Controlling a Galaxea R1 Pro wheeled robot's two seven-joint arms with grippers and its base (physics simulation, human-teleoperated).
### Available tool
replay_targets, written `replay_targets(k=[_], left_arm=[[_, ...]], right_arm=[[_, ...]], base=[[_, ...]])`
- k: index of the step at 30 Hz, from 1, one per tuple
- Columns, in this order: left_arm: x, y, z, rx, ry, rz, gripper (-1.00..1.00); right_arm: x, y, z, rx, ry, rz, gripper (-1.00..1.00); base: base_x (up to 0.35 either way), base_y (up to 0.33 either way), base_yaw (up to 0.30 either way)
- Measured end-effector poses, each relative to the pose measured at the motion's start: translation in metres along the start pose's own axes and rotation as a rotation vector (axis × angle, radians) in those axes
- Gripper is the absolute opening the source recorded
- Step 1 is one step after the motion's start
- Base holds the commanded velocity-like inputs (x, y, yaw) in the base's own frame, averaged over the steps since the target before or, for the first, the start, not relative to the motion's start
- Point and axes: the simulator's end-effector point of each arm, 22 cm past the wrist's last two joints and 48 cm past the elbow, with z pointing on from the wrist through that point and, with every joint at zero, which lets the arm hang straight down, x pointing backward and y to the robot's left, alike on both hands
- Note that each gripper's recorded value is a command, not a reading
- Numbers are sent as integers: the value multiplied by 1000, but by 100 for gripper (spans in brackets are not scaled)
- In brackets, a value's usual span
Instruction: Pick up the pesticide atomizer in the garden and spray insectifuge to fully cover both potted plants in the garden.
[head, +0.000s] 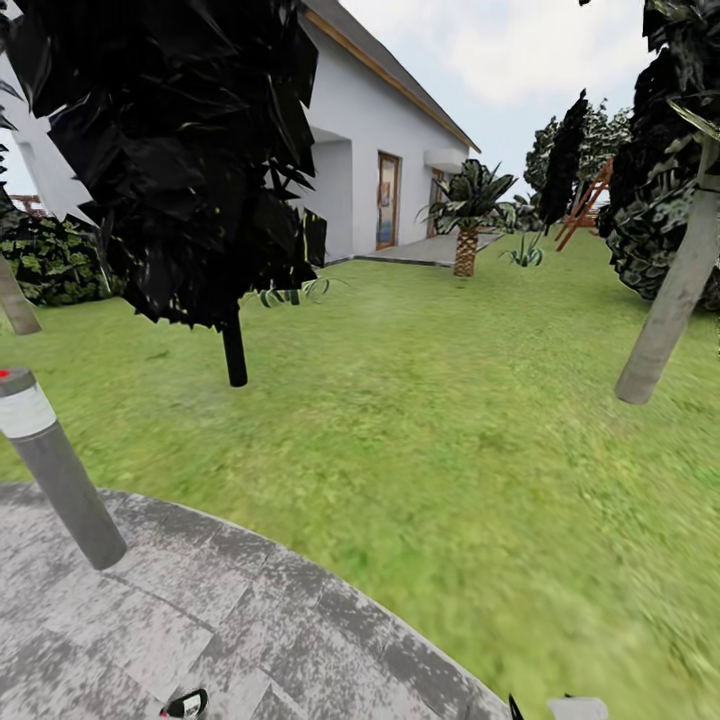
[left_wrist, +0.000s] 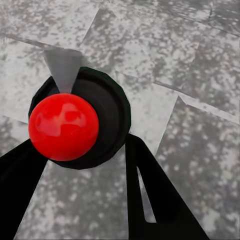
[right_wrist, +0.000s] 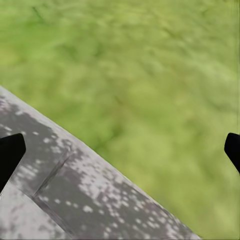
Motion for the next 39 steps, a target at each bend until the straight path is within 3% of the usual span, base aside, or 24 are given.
replay_targets(k=[22, 39], left_arm=[[-42, 9, -27, -32, -17, -25, -100], [-66, 9, -42, -32, -19, -24, -100]], right_arm=[[-49, -4, -17, -1, -12, 3, 100], [-74, -7, -27, 0, -12, 2, 100]], base=[[0, 0, 8], [0, 0, 255]])
